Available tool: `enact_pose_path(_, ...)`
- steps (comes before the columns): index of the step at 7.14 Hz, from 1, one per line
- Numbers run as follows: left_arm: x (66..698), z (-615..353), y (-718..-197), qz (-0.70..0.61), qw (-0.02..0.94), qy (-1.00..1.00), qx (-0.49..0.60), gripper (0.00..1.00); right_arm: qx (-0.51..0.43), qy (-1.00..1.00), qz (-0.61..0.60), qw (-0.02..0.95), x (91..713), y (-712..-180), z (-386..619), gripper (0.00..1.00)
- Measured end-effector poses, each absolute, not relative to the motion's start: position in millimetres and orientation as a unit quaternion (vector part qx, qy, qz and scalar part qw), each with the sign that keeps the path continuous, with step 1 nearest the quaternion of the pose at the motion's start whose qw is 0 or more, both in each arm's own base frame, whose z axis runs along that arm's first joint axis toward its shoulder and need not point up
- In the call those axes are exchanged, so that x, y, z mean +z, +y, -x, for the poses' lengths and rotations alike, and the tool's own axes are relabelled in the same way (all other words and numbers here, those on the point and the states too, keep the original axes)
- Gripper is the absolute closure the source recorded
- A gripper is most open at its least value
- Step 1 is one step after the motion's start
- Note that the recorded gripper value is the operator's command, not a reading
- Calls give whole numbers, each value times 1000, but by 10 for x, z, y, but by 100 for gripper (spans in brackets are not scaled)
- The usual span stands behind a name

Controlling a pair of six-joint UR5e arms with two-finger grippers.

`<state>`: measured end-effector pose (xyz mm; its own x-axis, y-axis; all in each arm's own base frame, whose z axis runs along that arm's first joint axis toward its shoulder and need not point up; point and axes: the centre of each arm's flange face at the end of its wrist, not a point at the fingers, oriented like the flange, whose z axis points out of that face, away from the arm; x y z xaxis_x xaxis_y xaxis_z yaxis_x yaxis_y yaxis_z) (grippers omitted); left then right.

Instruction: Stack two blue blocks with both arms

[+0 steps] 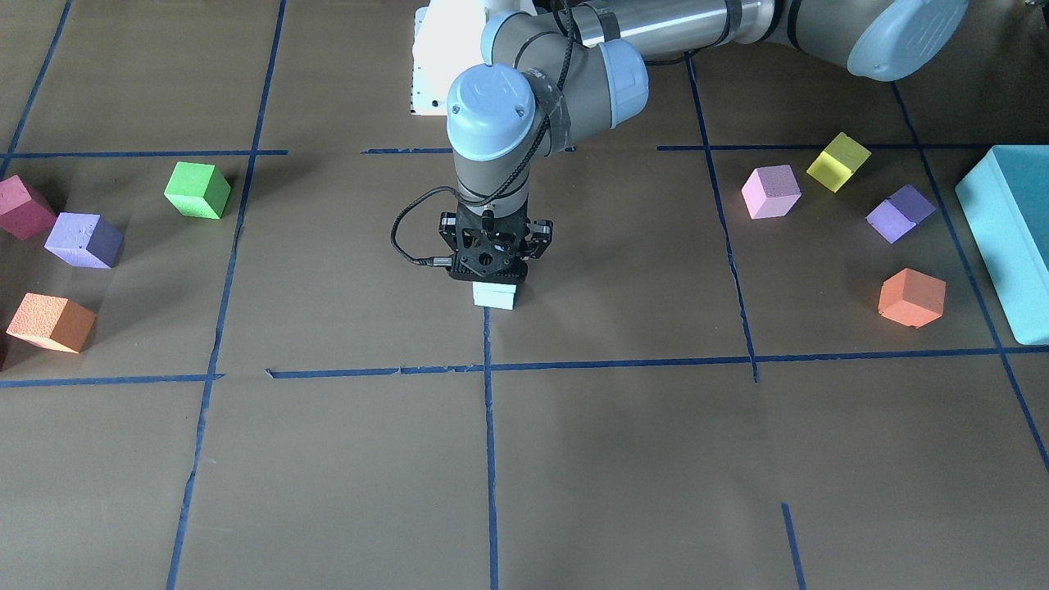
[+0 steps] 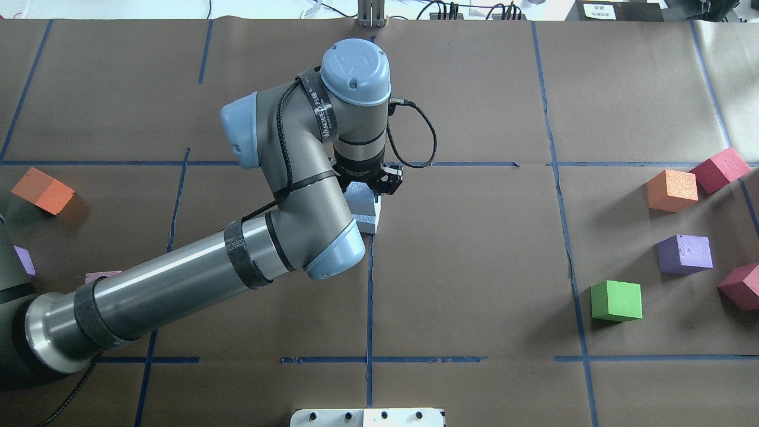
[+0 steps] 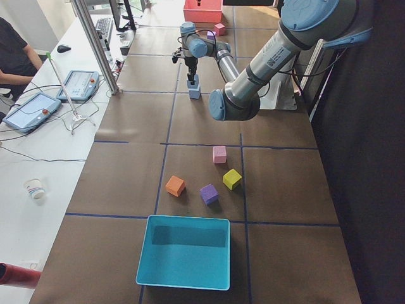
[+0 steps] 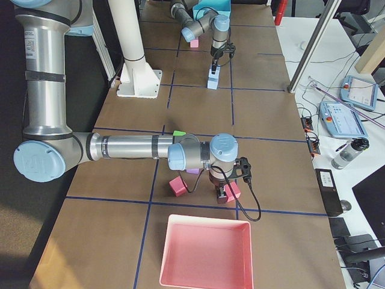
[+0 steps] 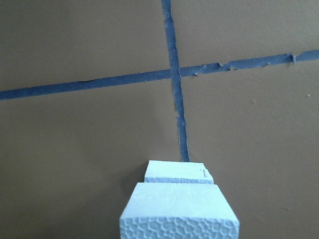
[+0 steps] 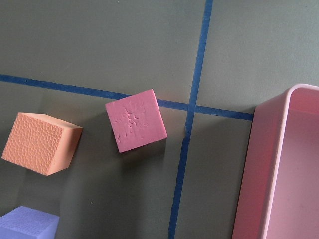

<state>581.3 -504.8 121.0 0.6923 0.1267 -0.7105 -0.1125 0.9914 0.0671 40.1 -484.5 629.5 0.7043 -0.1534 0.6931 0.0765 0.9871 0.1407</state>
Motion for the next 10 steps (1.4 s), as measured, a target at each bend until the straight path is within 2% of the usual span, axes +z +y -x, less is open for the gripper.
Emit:
enact_pose_path(1,1225,-5830,-5060,-10,919,388,65,80,-63,-379,-51,922,6292,-4846,-401,0)
enact_pose_path(3,1242,-5839,-5067,-9,920,387,64,77,-63,-379,-52,922,6279,-4855,-401,0)
enact_pose_path(4,1258,-5841,-5067,-8,920,386,64,69,-63,-379,-53,922,6274,-4862,-400,0)
enact_pose_path(5,1275,-5848,-5065,-7,921,385,64,37,-63,-379,-53,922,6269,-4868,-400,0)
enact_pose_path(6,1282,-5857,-5058,-6,921,385,64,12,-64,-379,-54,921,6262,-4877,-400,0)
enact_pose_path(7,1285,-5875,-5037,-5,921,385,65,0,-64,-379,-54,921,6257,-4884,-399,0)
enact_pose_path(10,1242,-5907,-4979,-6,920,387,68,0,-65,-379,-56,921,6245,-4898,-399,0)
